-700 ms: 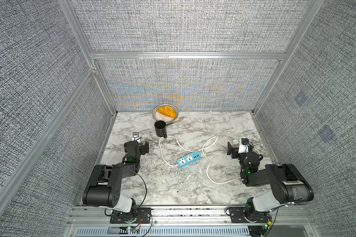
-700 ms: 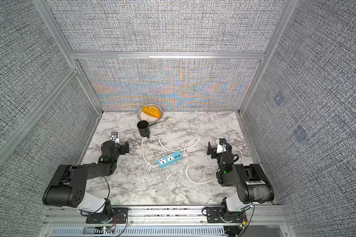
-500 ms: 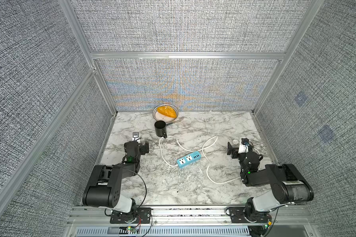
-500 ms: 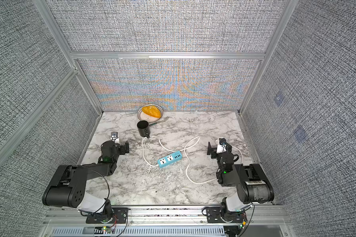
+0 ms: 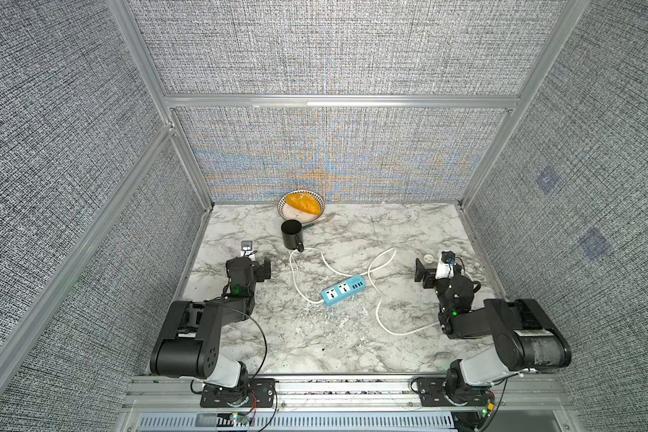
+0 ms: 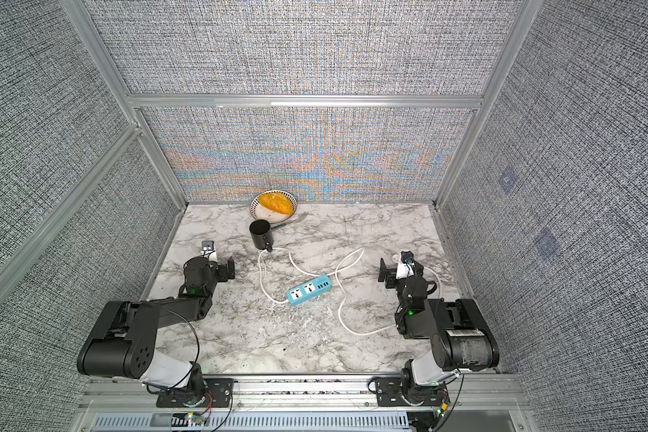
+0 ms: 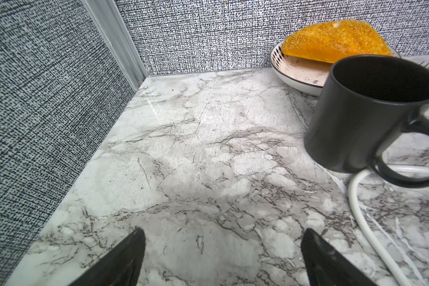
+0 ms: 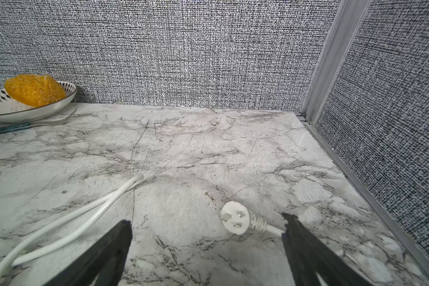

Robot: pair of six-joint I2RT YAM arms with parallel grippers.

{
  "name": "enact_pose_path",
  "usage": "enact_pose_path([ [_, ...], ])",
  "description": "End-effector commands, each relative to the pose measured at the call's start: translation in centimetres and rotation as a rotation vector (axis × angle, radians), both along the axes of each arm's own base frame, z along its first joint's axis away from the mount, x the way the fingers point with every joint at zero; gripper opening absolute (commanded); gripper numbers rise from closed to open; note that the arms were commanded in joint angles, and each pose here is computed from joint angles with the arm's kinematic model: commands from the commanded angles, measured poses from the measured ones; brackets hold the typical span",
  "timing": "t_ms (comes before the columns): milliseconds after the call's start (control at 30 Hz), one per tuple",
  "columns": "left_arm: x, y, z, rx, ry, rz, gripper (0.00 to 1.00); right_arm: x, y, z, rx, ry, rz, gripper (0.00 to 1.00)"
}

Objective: Wrap the cord around the power strip
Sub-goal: Pick up the power strip from the center of the board.

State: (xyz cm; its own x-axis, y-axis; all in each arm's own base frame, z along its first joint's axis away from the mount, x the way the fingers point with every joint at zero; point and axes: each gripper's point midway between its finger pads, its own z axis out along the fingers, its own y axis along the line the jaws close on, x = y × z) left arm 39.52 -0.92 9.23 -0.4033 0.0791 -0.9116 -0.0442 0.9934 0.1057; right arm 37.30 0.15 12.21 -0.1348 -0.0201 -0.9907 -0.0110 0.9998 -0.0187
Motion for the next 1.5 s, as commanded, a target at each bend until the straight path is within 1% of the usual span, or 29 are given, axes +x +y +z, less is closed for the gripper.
enact_pose_path([
  [0,0.1,0.0,0.4,-0.008,-0.020,-0.002,1.00,0.0,-0.1,0.4,0.012,-0.016,-0.004,0.98],
  [67,0.2,0.4,1.7,-0.010,-0.046,0.026,1.00,0.3,-0.7,0.9,0.029,-0.018,-0.045,0.98],
  [100,0.0,0.6,2.5,-0.009,-0.037,0.044,1.00,0.5,-0.6,1.4,0.024,-0.004,-0.035,0.98],
  [133,-0.3,0.9,3.4,0.007,-0.009,0.056,1.00,1.0,0.0,2.2,0.011,0.014,0.002,0.98],
  [200,-1.0,1.8,5.6,0.004,0.018,0.107,1.00,2.1,1.0,4.3,-0.012,0.045,0.063,0.98],
  [300,-2.6,2.0,9.5,-0.049,0.013,0.136,1.00,2.9,4.2,7.6,-0.067,0.047,0.233,0.98],
  [367,-3.6,1.2,12.0,-0.095,-0.011,0.100,0.99,2.8,7.3,8.4,-0.150,0.069,0.396,0.97],
  [400,-4.0,0.4,13.1,-0.111,-0.023,0.046,1.00,2.2,9.6,8.1,-0.217,0.099,0.530,0.92],
  [433,-4.4,-0.4,14.1,-0.131,-0.029,0.003,0.99,1.3,12.0,7.5,-0.318,0.125,0.688,0.87],
  [467,-4.7,-0.9,14.9,-0.146,-0.032,-0.028,0.99,0.4,13.8,6.5,-0.415,0.163,0.794,0.83],
  [500,-5.0,-1.5,15.6,-0.155,-0.031,-0.064,0.99,-0.1,15.5,6.1,-0.530,0.189,0.887,0.81],
  [533,-5.2,-1.9,16.2,-0.159,-0.029,-0.086,1.00,-1.1,17.0,4.4,-0.630,0.243,0.981,0.81],
  [567,-5.4,-2.2,16.6,-0.162,-0.024,-0.102,1.00,-1.5,17.9,3.2,-0.701,0.282,1.037,0.81],
  [633,-5.6,-2.9,17.1,-0.162,-0.009,-0.146,1.00,-2.4,19.7,0.5,-0.784,0.374,1.144,0.81],
  [733,-6.0,-3.9,17.3,-0.165,0.022,-0.206,1.00,-3.8,21.7,-2.1,-0.825,0.475,1.284,0.80],
  [800,-6.3,-4.4,17.4,-0.168,0.030,-0.239,1.00,-4.1,22.6,-2.7,-0.839,0.476,1.315,0.80],
  [867,-6.7,-4.8,17.6,-0.166,0.029,-0.266,1.00,-4.7,23.4,-2.8,-0.850,0.441,1.351,0.81],
  [967,-7.1,-5.1,17.6,-0.156,0.025,-0.297,0.99,-4.8,24.2,-3.1,-0.891,0.398,1.366,0.83],
  [1167,-6.8,-5.6,17.2,-0.144,0.048,-0.328,1.00,-4.4,25.3,-5.3,-0.916,0.459,1.417,0.83],
  [1300,-6.7,-5.8,17.3,-0.143,0.048,-0.341,1.00,-3.7,25.6,-6.8,-0.947,0.503,1.404,0.84],
  [1467,-6.7,-6.0,16.8,-0.145,0.065,-0.350,1.00,-4.8,26.3,-7.7,-0.940,0.558,1.451,0.83],
])
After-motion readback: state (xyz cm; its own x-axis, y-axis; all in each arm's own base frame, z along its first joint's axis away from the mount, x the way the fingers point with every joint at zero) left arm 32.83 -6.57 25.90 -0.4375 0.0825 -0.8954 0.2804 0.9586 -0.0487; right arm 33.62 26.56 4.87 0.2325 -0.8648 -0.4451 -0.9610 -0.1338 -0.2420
